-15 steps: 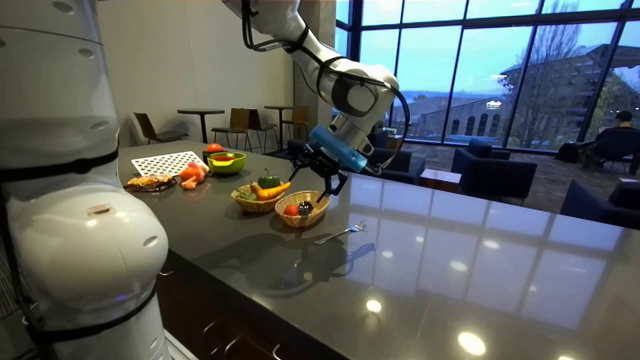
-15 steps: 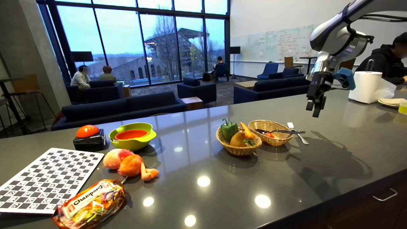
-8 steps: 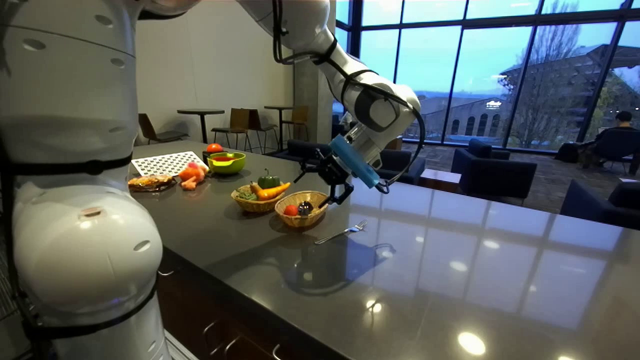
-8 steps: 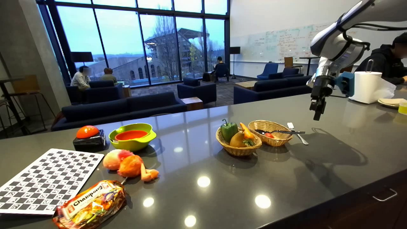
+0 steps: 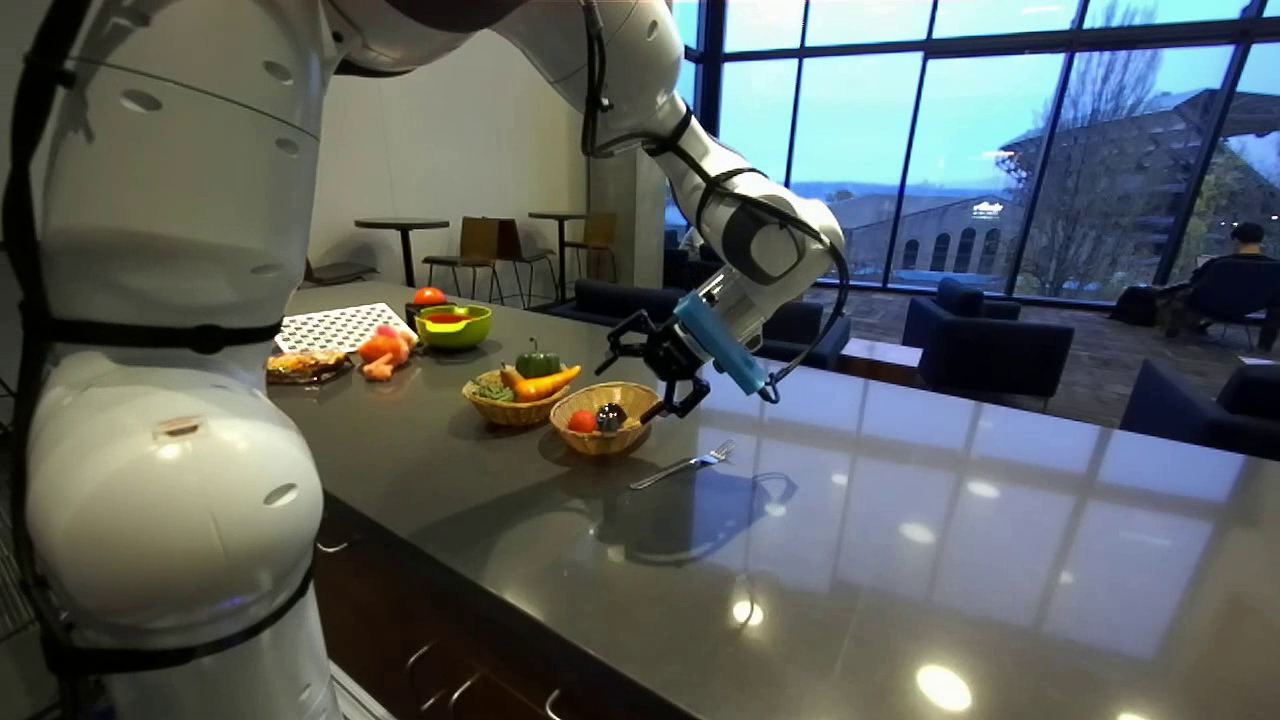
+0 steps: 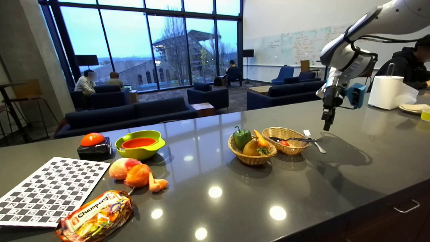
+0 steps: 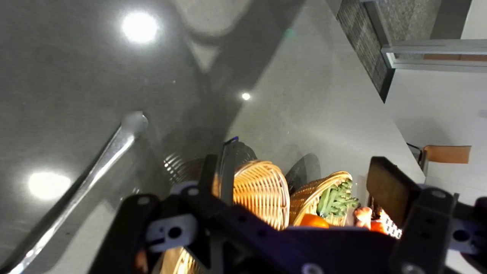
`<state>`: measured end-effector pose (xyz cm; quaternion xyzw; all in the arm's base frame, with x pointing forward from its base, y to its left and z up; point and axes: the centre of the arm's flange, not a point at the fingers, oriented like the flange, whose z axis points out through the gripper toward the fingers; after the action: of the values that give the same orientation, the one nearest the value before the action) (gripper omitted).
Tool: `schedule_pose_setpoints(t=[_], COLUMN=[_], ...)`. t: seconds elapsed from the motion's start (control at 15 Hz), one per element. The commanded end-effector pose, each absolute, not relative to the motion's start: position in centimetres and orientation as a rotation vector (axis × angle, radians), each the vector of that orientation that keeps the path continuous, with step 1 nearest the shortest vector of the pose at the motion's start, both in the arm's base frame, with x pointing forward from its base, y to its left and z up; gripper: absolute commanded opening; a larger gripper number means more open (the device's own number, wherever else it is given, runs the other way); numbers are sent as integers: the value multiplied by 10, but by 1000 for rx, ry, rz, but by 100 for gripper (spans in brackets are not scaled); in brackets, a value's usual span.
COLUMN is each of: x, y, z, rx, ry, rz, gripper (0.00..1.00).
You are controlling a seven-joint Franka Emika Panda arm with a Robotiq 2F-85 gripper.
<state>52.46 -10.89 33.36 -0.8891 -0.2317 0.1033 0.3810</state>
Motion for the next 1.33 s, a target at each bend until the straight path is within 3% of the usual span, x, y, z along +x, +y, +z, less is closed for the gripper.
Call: schedule_pose_setpoints(t=[0.0, 1.27], x=[539, 564], y=[-110, -78], z=[328, 265], rx=[-2230, -2164], ry=[-637, -646], rz=[221, 221], gripper=[100, 100])
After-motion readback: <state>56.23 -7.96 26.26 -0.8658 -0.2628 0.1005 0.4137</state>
